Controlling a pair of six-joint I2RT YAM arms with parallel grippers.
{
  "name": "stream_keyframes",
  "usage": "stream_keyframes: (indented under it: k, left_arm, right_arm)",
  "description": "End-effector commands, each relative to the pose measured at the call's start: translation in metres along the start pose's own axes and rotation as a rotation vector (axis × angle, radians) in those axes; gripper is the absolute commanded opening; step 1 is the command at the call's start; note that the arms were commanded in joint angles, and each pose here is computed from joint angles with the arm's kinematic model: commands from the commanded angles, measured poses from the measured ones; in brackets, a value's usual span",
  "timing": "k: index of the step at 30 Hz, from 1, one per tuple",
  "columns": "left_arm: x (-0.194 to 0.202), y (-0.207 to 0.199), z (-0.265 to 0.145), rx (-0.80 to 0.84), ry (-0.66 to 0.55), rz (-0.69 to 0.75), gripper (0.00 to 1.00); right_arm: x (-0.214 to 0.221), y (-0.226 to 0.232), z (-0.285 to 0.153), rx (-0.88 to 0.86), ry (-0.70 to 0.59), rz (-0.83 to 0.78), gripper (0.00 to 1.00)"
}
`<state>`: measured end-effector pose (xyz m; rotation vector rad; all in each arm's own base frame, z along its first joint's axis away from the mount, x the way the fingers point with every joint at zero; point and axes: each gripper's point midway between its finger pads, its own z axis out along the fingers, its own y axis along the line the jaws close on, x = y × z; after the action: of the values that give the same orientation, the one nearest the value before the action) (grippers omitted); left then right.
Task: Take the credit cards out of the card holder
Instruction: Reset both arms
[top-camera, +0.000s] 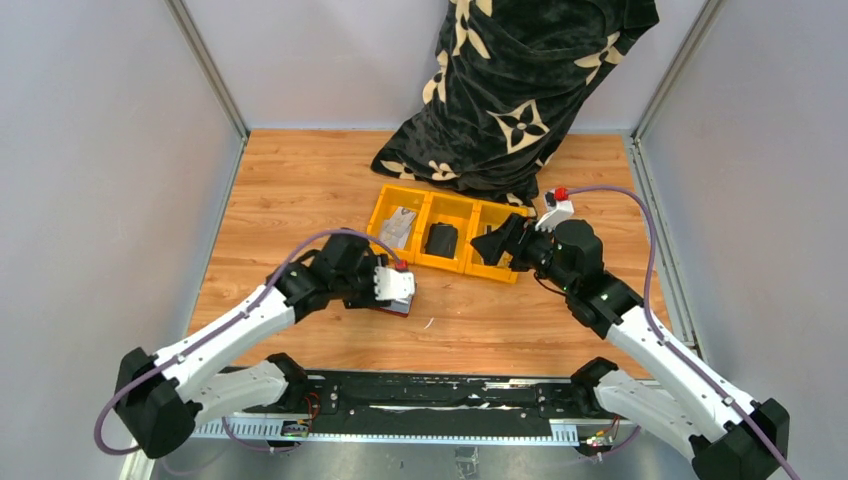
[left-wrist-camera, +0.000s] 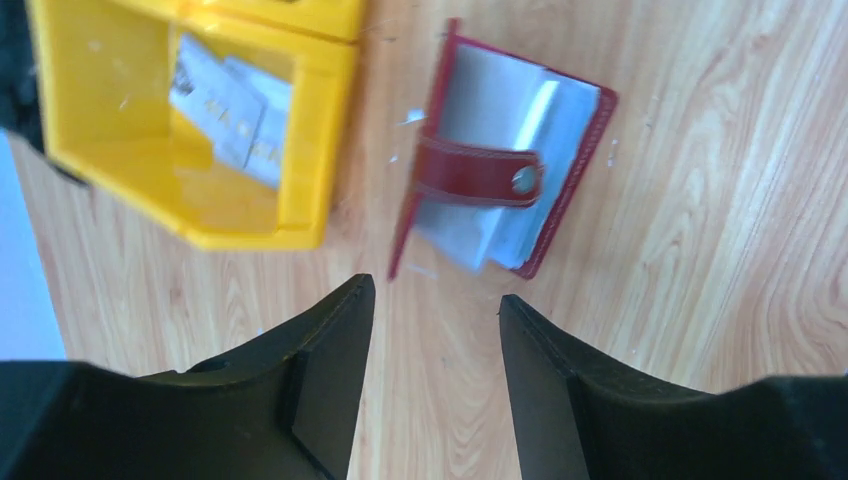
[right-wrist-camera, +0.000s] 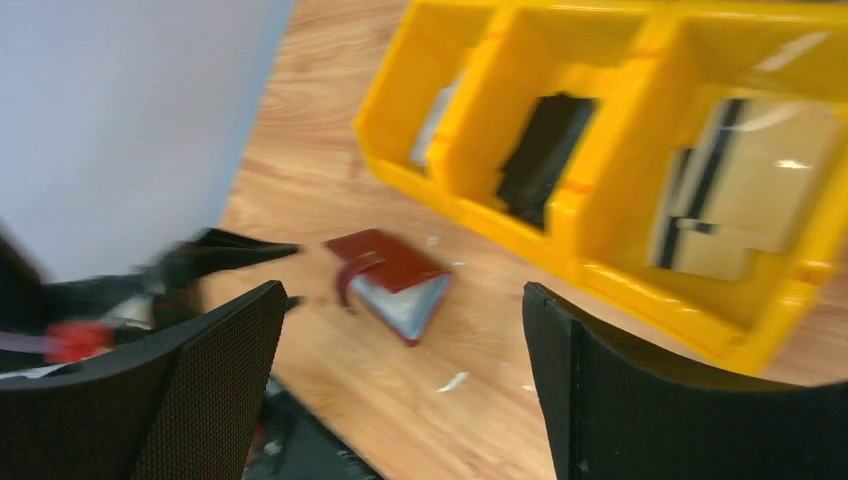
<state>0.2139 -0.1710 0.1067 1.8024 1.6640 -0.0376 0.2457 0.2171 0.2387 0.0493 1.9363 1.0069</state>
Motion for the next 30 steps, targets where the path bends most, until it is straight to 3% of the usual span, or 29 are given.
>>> stream_keyframes:
  k: [1, 6, 7, 9, 10, 12, 13, 14, 24, 30]
  left_arm:
    - [0.005, 0.004, -0.040, 0.023, 0.006, -0.198, 0.58]
    - [0.032, 0.038, -0.070, -0.130, 0.031, -0.442, 0.59]
    - [0.040, 0.049, -0.074, -0.189, 0.040, -0.498, 0.65]
    - [0.066, 0.072, -0.079, -0.340, 0.074, -0.618, 0.67]
    - [0.076, 0.085, -0.081, -0.413, 0.073, -0.664, 0.74]
    - [0.094, 0.104, -0.087, -0.536, 0.049, -0.777, 0.78]
    - [0.100, 0.110, -0.088, -0.568, 0.019, -0.830, 0.92]
    - [0.106, 0.113, -0.087, -0.592, -0.003, -0.879, 0.99]
    - [0.149, 0.124, -0.056, -0.873, -0.180, -1.056, 1.00]
    - [0.178, 0.110, -0.028, -0.908, -0.124, -1.118, 1.00]
  right_arm:
    - [-0.026, -0.060, -0.020, 0.303, -0.082, -0.269, 0.92]
    - [-0.066, -0.110, -0.059, 0.613, -0.268, -0.379, 0.96]
    - [-0.072, -0.120, -0.068, 0.673, -0.312, -0.369, 0.98]
    - [-0.079, -0.136, -0.082, 0.751, -0.394, -0.358, 0.98]
    - [-0.083, -0.142, -0.087, 0.784, -0.428, -0.370, 0.98]
    - [-0.084, -0.159, -0.096, 0.859, -0.470, -0.395, 0.98]
    - [-0.087, -0.164, -0.099, 0.883, -0.486, -0.423, 0.98]
    - [-0.087, -0.171, -0.101, 0.913, -0.493, -0.436, 0.98]
    - [-0.079, -0.259, -0.126, 1.195, -0.484, -0.375, 0.98]
    - [-0.066, -0.292, -0.131, 1.259, -0.458, -0.358, 0.99]
